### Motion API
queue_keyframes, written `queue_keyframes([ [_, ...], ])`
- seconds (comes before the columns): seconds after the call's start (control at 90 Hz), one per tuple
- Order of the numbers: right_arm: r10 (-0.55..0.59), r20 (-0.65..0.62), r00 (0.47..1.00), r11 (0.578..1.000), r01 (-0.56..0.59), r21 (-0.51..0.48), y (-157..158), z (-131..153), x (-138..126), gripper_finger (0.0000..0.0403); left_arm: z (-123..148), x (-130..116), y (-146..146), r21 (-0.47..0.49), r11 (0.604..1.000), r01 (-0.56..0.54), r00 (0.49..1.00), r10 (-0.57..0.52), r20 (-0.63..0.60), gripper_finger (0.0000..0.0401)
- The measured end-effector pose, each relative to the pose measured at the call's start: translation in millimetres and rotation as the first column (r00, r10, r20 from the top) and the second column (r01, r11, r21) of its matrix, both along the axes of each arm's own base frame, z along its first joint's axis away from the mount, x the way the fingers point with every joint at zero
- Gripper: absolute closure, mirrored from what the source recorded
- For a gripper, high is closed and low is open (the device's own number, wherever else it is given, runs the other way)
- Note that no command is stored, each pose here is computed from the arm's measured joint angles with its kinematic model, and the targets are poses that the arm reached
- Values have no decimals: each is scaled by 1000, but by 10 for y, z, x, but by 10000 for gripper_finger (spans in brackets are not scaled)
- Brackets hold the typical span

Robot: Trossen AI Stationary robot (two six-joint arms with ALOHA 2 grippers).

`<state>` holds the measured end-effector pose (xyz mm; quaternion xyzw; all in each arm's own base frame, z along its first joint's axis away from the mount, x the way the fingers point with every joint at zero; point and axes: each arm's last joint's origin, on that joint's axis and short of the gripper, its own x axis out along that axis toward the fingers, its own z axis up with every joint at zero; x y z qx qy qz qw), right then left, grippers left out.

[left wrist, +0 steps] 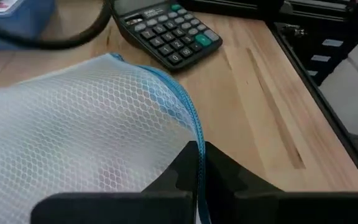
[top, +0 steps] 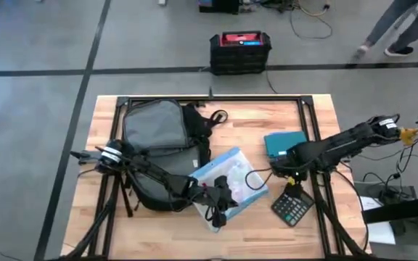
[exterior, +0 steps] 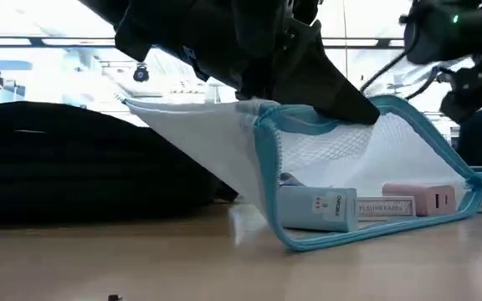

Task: Unpack backpack
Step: Put the black calculator into the white mesh zipper pouch

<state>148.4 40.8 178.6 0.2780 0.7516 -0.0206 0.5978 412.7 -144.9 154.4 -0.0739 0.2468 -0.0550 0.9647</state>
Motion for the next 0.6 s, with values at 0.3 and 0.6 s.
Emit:
queue_keyframes([
  [0.3, 23, 98, 995, 989, -37, 144, 111, -261, 231, 185, -11, -1, 13, 5, 1000, 19, 1000, -18, -13, 401],
  [0.6, 59, 83, 995, 978, -75, 194, 181, -391, 325, 287, -30, -9, 22, 12, 1000, 18, 999, -17, -35, 401],
])
